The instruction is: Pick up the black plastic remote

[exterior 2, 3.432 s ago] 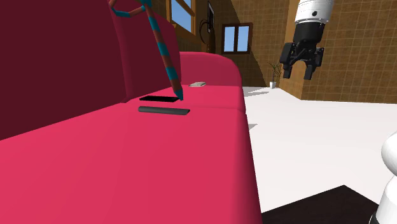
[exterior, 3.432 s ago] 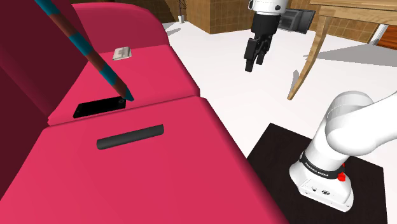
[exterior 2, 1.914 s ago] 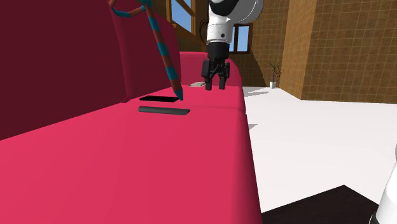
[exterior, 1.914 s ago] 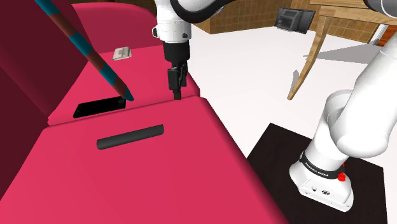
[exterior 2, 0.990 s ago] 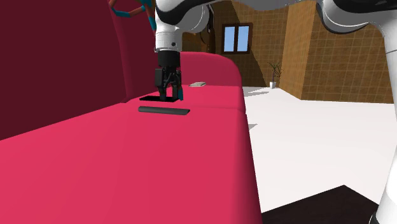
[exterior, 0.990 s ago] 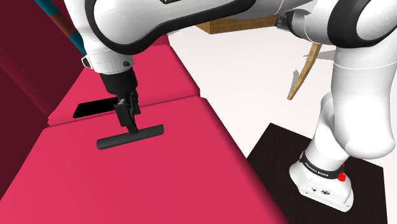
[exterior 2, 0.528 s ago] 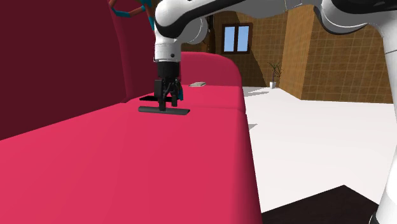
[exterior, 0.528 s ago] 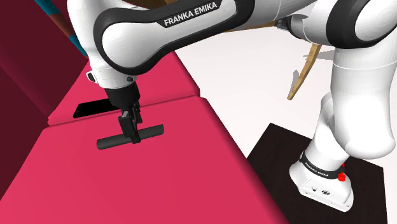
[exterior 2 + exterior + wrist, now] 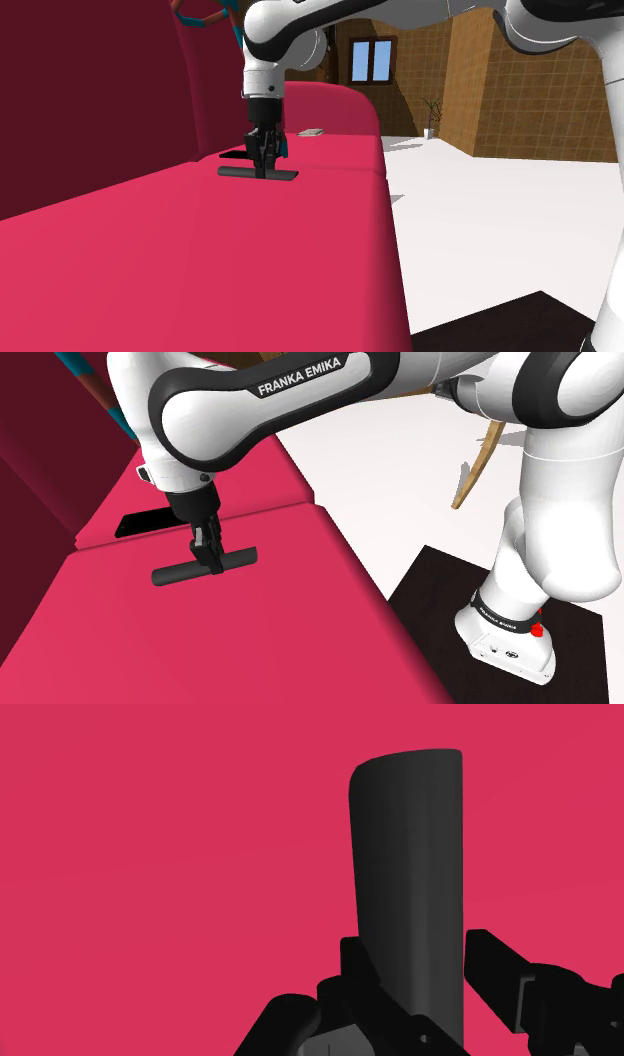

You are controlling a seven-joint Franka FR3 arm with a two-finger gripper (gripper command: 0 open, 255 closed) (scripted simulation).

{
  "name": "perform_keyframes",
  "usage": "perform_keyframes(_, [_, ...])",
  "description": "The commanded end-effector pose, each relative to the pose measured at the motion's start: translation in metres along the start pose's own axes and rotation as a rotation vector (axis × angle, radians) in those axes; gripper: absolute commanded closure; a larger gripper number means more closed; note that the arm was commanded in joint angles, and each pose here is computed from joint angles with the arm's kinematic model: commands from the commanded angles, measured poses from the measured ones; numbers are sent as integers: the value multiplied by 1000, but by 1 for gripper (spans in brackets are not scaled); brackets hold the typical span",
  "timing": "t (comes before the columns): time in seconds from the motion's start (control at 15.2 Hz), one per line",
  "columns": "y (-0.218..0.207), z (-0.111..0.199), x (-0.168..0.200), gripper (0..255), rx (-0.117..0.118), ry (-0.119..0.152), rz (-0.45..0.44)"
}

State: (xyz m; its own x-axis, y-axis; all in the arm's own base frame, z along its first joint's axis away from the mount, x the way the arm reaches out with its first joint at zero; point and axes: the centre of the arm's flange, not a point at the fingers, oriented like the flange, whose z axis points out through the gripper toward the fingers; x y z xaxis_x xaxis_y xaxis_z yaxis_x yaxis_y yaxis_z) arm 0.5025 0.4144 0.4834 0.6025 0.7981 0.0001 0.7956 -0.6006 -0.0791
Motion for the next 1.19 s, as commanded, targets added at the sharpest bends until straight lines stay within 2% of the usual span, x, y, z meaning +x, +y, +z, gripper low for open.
perform_keyframes(0.0, [0,2,0,255,2,-2,-1])
perform_keyframes(0.13, [0,2,0,255,2,-2,-1])
perform_keyframes(1.12, [-6,-77,0,255,2,-2,-1])
